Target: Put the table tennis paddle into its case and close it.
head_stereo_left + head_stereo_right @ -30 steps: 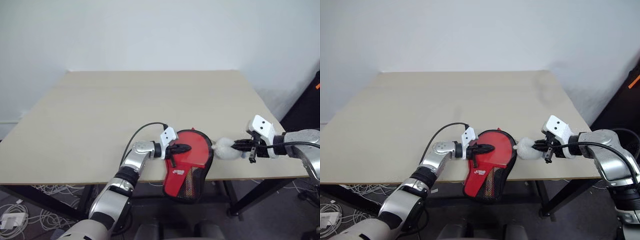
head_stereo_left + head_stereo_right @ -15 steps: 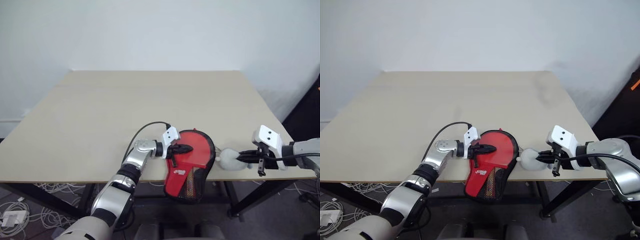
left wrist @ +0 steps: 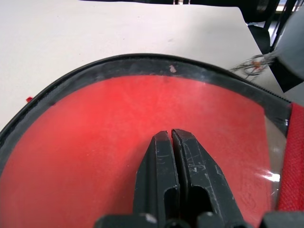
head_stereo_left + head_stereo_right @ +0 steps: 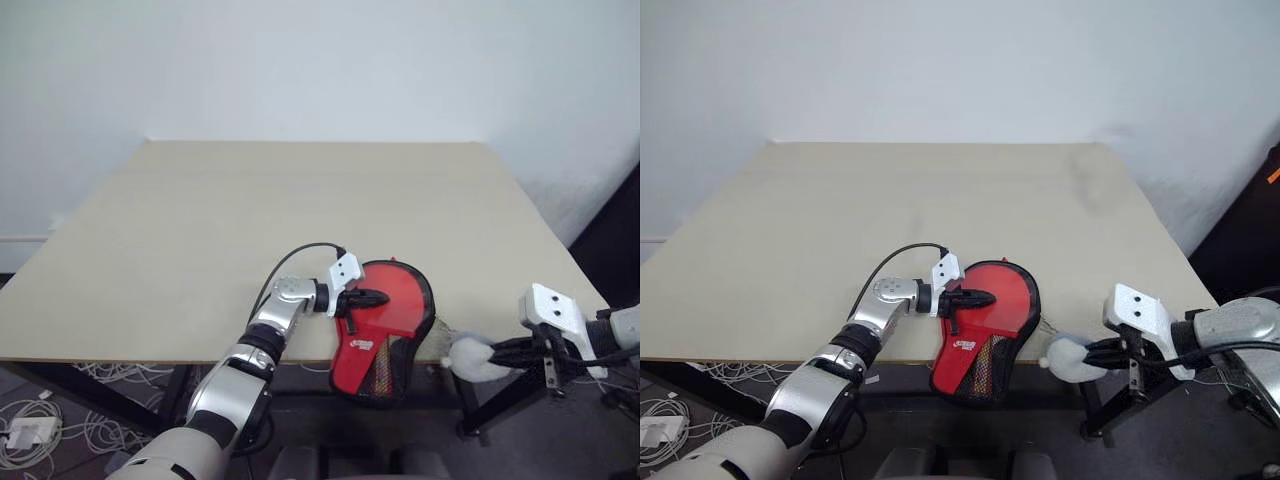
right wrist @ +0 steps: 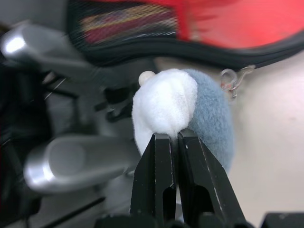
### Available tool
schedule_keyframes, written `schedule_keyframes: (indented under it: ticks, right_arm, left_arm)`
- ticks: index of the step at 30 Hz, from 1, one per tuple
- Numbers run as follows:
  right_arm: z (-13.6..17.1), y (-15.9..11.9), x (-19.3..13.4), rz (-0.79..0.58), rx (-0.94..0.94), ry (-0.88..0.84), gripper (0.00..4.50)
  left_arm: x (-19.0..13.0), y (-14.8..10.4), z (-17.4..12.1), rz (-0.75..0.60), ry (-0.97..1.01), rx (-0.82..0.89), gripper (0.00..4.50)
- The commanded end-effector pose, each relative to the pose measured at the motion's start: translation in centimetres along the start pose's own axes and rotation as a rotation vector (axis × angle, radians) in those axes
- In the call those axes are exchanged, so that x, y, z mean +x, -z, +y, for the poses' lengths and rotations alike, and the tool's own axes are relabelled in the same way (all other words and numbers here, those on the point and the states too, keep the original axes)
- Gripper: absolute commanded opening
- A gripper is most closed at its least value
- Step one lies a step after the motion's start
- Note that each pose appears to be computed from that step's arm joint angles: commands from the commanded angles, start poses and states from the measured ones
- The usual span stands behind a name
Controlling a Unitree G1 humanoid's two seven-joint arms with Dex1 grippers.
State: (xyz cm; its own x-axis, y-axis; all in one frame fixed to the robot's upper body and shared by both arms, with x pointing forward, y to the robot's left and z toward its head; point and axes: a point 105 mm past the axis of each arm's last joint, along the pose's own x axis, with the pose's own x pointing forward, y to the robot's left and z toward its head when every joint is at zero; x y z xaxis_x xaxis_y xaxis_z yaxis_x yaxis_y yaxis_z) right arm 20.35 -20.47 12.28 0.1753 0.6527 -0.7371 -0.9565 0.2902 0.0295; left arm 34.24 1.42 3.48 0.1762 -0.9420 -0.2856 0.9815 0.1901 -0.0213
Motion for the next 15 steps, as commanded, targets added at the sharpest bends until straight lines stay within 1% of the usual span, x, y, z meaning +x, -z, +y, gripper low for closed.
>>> schedule_keyframes:
  ticks: [1,8,15]
  right_arm:
    - [1.3,-1.6,-0.3,-0.020,-0.071,-0.063,0.02]
    - [3.2,-3.4,0.7,-0.064,-0.114,-0.139,0.02]
    - [5.4,-3.7,2.1,-0.077,-0.121,-0.227,0.02]
  left_arm:
    - [-0.2,2.4,-0.5,0.082,0.009,-0.051,0.00]
    - [-0.1,2.2,-0.7,0.088,0.031,-0.047,0.00]
    - [0.0,1.9,-0.6,0.096,0.047,-0.039,0.00]
